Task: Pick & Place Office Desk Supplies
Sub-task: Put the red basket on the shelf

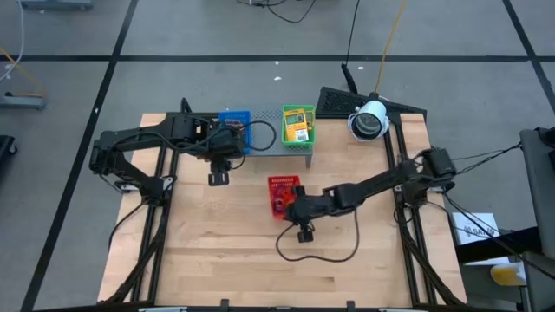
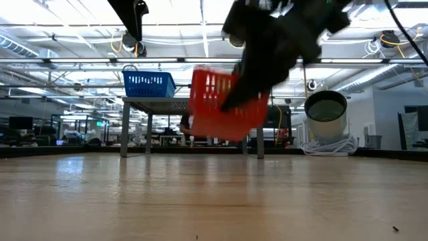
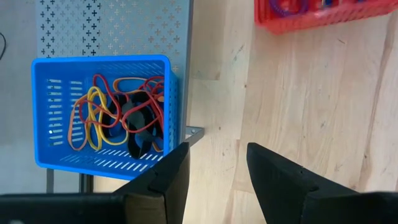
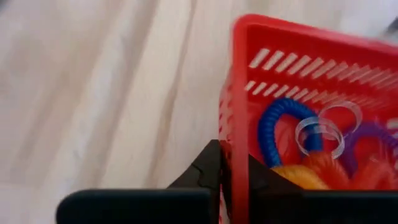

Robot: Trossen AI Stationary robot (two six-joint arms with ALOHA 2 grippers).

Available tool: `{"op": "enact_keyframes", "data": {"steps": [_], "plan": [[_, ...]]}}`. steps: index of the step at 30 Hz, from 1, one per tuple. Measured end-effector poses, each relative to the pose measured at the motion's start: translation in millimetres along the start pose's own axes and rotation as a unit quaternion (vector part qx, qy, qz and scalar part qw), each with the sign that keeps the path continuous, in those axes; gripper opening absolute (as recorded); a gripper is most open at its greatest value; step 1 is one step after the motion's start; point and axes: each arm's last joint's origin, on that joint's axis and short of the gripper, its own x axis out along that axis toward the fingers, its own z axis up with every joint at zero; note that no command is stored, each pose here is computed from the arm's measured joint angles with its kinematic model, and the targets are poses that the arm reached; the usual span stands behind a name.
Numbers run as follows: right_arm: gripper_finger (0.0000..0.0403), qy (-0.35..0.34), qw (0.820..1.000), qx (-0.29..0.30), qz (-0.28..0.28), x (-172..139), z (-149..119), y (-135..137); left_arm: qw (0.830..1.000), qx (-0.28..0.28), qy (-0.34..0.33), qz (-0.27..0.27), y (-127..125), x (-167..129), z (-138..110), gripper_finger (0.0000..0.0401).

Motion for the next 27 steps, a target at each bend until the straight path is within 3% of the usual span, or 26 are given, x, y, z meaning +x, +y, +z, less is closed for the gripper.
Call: {"op": "enact_keyframes", "data": {"steps": [12,16,20,23,27], "plan": [[0.0001,-0.153,0.987,-0.028,-0.034,-98,46,4,1.0,-0.001,0.002,0.011,1,0,0,0.017],[0.0,-0.167,0.985,-0.026,-0.04,-111,66,-10,0.999,-0.014,0.005,0.04,2,0,-1,0.017],[0.0,-0.139,0.988,-0.03,-0.058,-117,94,-35,0.999,-0.009,0.004,0.039,2,-1,-1,0.017],[0.0,-0.113,0.989,-0.029,-0.088,-122,110,-60,1.0,-0.009,-0.01,0.021,3,-8,-6,0.017],[0.0,-0.145,0.985,-0.011,-0.087,-137,128,-93,0.999,-0.011,-0.044,-0.013,4,-25,-17,0.017]]}}
